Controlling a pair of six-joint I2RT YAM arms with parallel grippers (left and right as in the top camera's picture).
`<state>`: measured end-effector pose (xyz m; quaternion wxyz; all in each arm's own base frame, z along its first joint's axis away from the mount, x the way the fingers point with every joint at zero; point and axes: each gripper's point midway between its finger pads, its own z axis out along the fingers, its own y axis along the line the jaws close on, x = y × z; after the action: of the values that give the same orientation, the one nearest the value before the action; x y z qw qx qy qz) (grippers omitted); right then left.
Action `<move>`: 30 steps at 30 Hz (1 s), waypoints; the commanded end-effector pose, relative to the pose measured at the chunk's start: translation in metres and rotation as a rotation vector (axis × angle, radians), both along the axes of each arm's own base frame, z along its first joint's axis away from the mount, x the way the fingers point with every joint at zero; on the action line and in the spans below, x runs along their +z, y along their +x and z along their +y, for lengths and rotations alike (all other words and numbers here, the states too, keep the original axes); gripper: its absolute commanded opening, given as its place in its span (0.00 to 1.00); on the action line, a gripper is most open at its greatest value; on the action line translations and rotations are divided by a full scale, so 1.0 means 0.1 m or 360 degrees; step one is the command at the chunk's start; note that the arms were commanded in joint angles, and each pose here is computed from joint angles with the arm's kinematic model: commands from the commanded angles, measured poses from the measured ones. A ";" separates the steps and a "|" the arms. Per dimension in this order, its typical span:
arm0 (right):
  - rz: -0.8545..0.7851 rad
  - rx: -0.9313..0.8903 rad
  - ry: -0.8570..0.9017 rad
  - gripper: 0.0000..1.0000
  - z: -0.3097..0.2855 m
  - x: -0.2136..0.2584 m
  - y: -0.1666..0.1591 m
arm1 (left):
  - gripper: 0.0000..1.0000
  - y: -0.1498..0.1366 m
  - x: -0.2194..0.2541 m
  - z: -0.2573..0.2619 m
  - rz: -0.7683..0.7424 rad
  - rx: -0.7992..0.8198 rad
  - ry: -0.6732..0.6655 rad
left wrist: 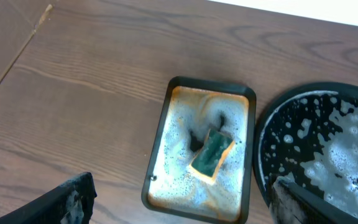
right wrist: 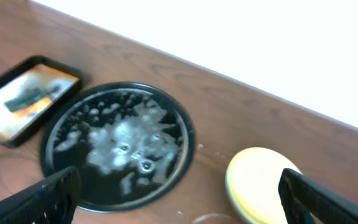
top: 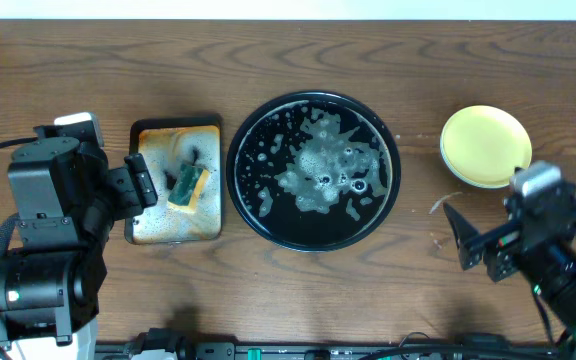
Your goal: Clean dirty plates on tray and stack at the side
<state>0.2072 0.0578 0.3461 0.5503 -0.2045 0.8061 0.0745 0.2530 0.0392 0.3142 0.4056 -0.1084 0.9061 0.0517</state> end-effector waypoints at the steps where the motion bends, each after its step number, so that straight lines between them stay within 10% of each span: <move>1: -0.0054 -0.0030 -0.0092 0.99 -0.06 -0.31 -0.03 | 0.88 0.00 0.04 0.01 -0.0017 0.0013 0.0004; 30: -0.0495 -0.0038 0.0124 0.99 0.09 -1.85 0.27 | 0.89 0.00 0.04 0.01 -0.0017 0.0013 0.0004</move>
<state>0.2323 0.0620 0.1715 0.6763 -0.1826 0.7113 0.0573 0.2530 0.0391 0.3134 0.4039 -0.1083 0.9069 0.0517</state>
